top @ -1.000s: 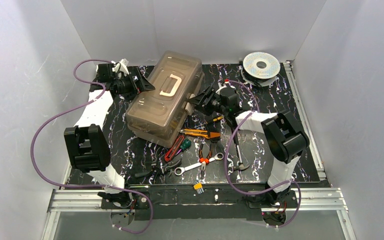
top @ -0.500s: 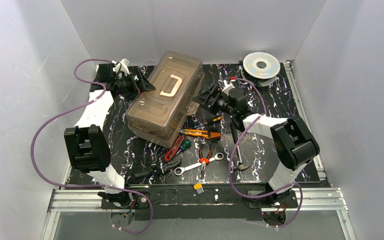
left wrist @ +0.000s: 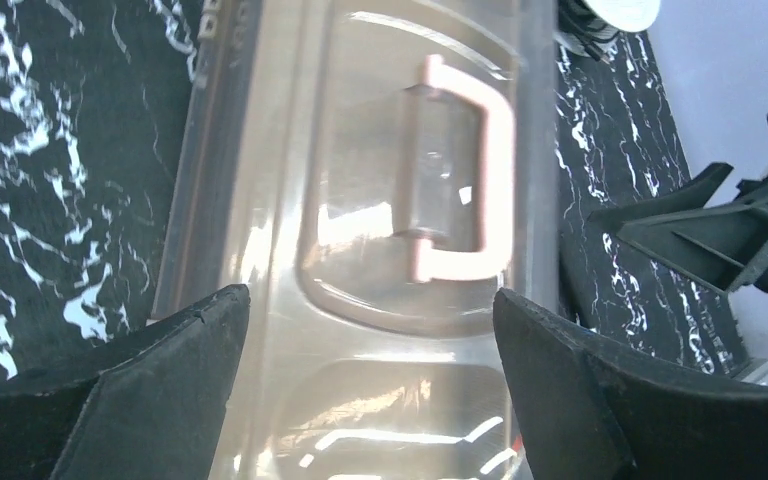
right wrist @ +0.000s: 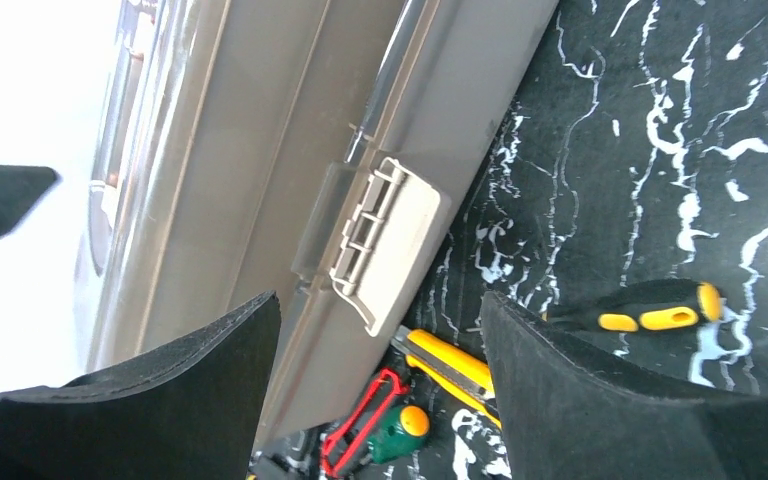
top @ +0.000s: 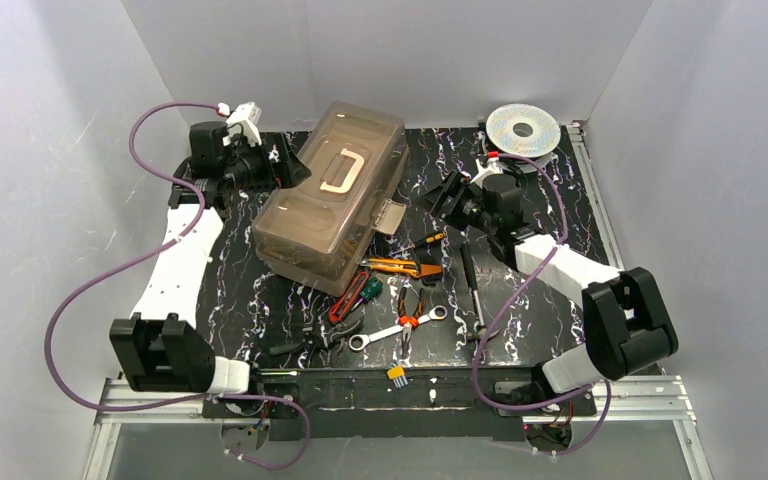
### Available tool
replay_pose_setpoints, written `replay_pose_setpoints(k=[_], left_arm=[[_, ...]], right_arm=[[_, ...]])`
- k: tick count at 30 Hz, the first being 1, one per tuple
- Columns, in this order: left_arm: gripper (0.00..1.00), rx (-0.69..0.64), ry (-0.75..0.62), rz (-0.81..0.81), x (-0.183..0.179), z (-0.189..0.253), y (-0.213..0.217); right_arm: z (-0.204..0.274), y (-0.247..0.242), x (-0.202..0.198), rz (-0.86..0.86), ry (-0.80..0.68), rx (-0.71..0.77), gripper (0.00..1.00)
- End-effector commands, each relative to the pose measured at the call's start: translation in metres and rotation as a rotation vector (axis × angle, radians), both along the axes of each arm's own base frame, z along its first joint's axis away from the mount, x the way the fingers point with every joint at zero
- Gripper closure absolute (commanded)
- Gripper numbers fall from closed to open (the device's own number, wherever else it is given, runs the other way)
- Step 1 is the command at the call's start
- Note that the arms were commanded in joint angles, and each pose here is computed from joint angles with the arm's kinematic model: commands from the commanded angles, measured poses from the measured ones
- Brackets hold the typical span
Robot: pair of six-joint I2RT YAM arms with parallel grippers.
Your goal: Pack the tool kit
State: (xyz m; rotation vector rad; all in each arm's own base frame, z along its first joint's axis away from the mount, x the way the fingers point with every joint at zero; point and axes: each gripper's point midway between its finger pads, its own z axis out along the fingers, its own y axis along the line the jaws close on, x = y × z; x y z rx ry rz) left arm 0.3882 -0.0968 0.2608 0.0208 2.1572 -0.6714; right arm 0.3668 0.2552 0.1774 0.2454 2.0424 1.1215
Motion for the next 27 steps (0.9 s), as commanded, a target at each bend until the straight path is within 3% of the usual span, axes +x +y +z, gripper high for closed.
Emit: replay_pose_setpoints(k=[1,4,10,20,27], left_arm=[[0.12,0.104,-0.128,-0.083,-0.009,0.021,-0.012],[0.20,0.113,-0.143,-0.185,-0.013,0.025,-0.041],[0.21,0.223,-0.063,-0.341,-0.024,0.012,-0.094],[0.20,0.406,0.049,-0.367,-0.013,-0.019,-0.112],[0.19,0.425,0.170,-0.393,-0.012,-0.042,-0.119]], right_arm=[[0.002,-0.012,-0.008,0.030,-0.082,-0.139,0.19],[0.005,-0.018,-0.012,0.035,-0.100,-0.189,0.20],[0.005,-0.037,-0.019,-0.010,-0.160,-0.255,0.20],[-0.005,-0.056,-0.024,-0.062,-0.173,-0.259,0.19],[-0.013,-0.064,-0.025,-0.080,-0.157,-0.240,0.20]])
